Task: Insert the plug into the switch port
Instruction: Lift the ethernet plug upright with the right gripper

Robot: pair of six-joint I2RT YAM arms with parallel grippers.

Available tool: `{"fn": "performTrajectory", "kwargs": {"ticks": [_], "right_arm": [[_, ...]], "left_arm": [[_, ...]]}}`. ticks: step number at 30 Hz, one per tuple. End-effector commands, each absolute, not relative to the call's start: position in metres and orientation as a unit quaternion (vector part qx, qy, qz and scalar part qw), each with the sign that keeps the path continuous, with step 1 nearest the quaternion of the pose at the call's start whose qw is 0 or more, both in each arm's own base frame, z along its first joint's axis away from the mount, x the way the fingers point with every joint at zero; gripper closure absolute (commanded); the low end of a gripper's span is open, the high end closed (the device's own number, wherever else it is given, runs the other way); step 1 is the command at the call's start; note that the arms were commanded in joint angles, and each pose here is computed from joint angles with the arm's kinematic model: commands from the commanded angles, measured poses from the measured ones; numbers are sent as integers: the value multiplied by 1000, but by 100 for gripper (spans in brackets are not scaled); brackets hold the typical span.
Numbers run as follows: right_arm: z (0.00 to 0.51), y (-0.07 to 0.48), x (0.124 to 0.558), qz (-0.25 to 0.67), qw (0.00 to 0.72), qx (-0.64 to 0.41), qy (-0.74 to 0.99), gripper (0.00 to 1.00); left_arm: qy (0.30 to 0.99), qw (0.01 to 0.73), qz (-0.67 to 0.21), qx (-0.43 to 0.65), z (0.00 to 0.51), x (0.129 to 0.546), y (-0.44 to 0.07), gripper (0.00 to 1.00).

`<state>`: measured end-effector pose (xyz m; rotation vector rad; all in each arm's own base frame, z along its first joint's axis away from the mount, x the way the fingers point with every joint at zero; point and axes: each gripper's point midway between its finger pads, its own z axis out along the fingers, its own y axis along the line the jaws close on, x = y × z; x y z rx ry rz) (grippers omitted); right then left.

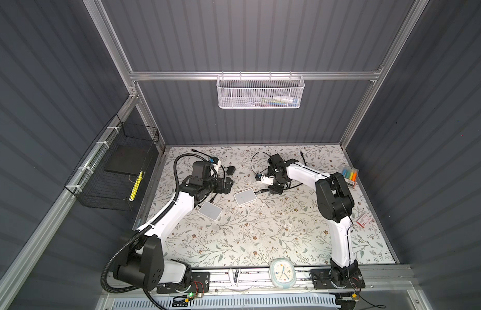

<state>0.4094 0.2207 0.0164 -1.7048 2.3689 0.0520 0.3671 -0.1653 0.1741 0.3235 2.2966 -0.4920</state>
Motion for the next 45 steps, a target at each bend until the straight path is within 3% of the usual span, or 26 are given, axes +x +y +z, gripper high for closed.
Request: {"fn": "performTrajectory", "kwargs": {"ticks": [1,10,20,27,37,45], "right_arm": [[-15,212,385,33,47,-588,806,68],[11,207,361,42,48,-565,823,93],[47,183,323,24,63,-548,834,97],[69,202,336,31,130,-555,821,98],[92,255,339,74,197,-569,795,99],[106,278,327,101,222,-575,781,99]], "left_arm": [[893,383,-195,131,180,365,-164,0],[891,387,-200,129,182,361,-164,0],[886,386,-222,126,180,361,-171,0],[880,382,-257,118,180,360,-180,0],[853,331,-387,113,168,350,-219,28],[852,298,-409,134,154,351,-231,47]]}}
